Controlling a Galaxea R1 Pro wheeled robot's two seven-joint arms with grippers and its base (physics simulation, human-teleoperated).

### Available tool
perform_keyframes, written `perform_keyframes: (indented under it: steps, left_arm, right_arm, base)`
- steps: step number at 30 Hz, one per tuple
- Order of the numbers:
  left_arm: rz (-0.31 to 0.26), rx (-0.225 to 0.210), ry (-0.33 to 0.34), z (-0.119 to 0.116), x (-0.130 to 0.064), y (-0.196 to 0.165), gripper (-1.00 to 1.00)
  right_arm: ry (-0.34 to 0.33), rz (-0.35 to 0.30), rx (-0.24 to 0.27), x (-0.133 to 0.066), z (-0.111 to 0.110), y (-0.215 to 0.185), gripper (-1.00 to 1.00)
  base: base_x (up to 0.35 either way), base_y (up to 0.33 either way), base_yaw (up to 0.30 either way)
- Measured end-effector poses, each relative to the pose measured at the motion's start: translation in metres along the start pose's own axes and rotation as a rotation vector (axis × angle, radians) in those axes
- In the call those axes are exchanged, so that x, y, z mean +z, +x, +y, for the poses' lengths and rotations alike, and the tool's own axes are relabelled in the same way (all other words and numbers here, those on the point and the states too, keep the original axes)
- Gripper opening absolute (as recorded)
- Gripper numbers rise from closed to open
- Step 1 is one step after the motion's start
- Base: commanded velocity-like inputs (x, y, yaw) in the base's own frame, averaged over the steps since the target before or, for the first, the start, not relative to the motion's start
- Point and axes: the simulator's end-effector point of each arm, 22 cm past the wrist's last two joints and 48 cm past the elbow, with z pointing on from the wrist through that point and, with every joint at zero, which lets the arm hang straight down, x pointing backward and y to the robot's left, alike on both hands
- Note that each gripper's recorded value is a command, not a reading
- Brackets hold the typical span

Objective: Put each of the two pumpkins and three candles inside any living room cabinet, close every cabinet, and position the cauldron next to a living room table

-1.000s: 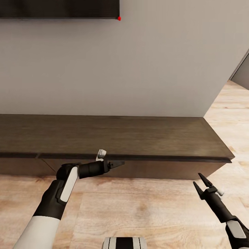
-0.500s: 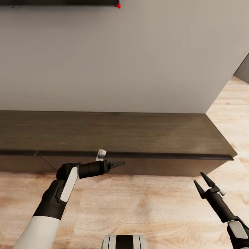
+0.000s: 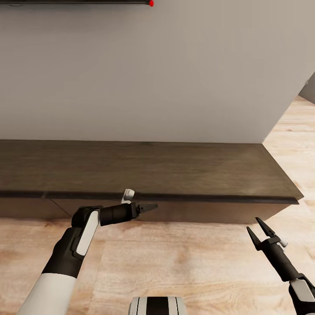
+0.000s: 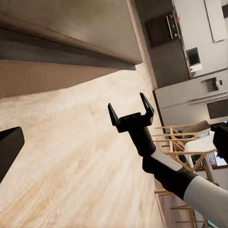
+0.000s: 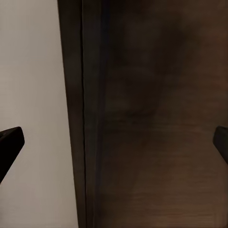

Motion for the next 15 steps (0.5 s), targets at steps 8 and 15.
perform_keyframes:
  steps: [8, 15]
  left_arm:
    - [-0.001, 0.0, 0.0, 0.0001, -0.0003, -0.0004, 1.0]
    - [-0.001, 0.0, 0.0, 0.0001, -0.0004, -0.0005, 1.0]
  right_arm:
    - [-0.001, 0.001, 0.0, 0.0001, 0.0001, 0.0003, 1.0]
    - [0.001, 0.003, 0.0, 0.0002, -0.0004, 0.0009, 1.0]
  base:
    - [0.076, 0.033, 0.0]
    - [0.089, 0.055, 0.0]
